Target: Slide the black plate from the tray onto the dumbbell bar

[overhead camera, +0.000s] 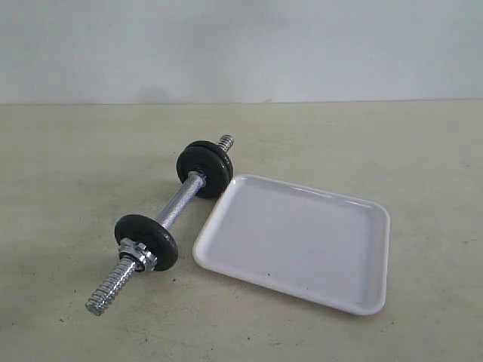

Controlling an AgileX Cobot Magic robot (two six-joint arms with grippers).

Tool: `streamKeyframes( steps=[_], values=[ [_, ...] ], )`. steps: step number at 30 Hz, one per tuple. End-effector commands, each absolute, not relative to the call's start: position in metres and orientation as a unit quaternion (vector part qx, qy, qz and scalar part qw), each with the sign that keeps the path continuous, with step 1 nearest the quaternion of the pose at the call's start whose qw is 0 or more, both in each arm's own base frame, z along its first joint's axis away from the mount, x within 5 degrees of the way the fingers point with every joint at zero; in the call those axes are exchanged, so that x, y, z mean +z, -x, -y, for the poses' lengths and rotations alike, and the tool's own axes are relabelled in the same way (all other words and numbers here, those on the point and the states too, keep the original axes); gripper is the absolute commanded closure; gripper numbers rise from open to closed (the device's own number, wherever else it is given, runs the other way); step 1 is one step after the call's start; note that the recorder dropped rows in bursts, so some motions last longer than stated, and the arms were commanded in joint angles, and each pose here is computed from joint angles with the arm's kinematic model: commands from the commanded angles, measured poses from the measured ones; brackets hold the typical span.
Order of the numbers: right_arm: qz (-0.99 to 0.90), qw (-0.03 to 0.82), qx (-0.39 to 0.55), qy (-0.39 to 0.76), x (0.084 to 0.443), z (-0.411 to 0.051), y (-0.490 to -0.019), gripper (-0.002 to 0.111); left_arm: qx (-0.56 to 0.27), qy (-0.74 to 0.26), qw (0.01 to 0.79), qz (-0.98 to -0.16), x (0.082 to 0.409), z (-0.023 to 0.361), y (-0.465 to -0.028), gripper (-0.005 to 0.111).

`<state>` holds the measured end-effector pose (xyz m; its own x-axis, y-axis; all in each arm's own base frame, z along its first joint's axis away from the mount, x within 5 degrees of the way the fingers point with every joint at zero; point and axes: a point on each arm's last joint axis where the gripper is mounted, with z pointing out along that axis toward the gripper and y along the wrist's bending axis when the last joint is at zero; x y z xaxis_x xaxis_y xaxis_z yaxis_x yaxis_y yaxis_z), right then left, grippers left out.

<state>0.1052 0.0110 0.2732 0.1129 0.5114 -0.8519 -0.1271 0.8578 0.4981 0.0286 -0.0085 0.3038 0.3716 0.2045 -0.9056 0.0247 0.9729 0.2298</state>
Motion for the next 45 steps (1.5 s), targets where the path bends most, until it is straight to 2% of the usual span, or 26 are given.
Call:
streamKeyframes(
  steps=[1, 5, 7, 10, 12, 15, 20, 25, 30, 33, 40, 45],
  values=[
    [-0.633, 0.728, 0.217, -0.149, 0.272, -0.012, -0.106, 0.102, 0.087, -0.060, 0.818, -0.565, 0.303, 0.005, -0.030, 0.102],
    [-0.623, 0.742, 0.211, -0.129, 0.276, -0.010, -0.097, 0.102, 0.095, -0.054, 0.817, -0.566, 0.303, 0.004, -0.030, 0.102],
    [-0.628, 0.758, 0.156, -0.075, 0.277, -0.008, -0.090, 0.102, 0.098, -0.051, 0.817, -0.566, 0.303, 0.003, -0.030, 0.102],
    [-0.663, 0.741, 0.086, 0.064, 0.268, -0.015, -0.074, 0.102, 0.100, -0.040, 0.817, -0.567, 0.303, 0.001, -0.030, 0.102],
    [-0.671, 0.730, 0.064, 0.110, 0.262, -0.017, -0.061, 0.102, 0.095, -0.035, 0.816, -0.569, 0.301, 0.001, -0.030, 0.102],
    [-0.653, 0.750, 0.054, 0.087, 0.251, -0.013, -0.046, 0.102, 0.091, -0.024, 0.804, -0.587, 0.288, -0.001, -0.036, 0.102],
    [-0.678, 0.731, 0.051, 0.054, 0.233, -0.010, -0.054, 0.102, 0.126, -0.056, 0.761, -0.634, 0.249, -0.003, -0.049, 0.102],
    [-0.666, 0.743, 0.042, 0.052, 0.235, -0.009, -0.052, 0.102, 0.151, -0.097, 0.722, -0.668, 0.218, -0.002, -0.055, 0.102],
    [-0.663, 0.745, 0.034, 0.061, 0.236, -0.009, -0.051, 0.102, 0.124, -0.066, 0.720, -0.680, 0.211, -0.003, -0.056, 0.102],
    [-0.668, 0.741, 0.021, 0.067, 0.234, -0.008, -0.051, 0.102, 0.121, -0.092, 0.693, -0.704, 0.204, -0.001, -0.057, 0.102],
    [-0.694, 0.719, 0.016, 0.040, 0.208, -0.004, -0.056, 0.102, 0.099, -0.024, 0.665, -0.739, 0.197, -0.007, -0.056, 0.102],
    [-0.754, 0.655, -0.013, 0.052, 0.192, -0.001, -0.056, 0.102, 0.092, -0.018, 0.666, -0.740, 0.197, -0.007, -0.056, 0.102]
  ],
)
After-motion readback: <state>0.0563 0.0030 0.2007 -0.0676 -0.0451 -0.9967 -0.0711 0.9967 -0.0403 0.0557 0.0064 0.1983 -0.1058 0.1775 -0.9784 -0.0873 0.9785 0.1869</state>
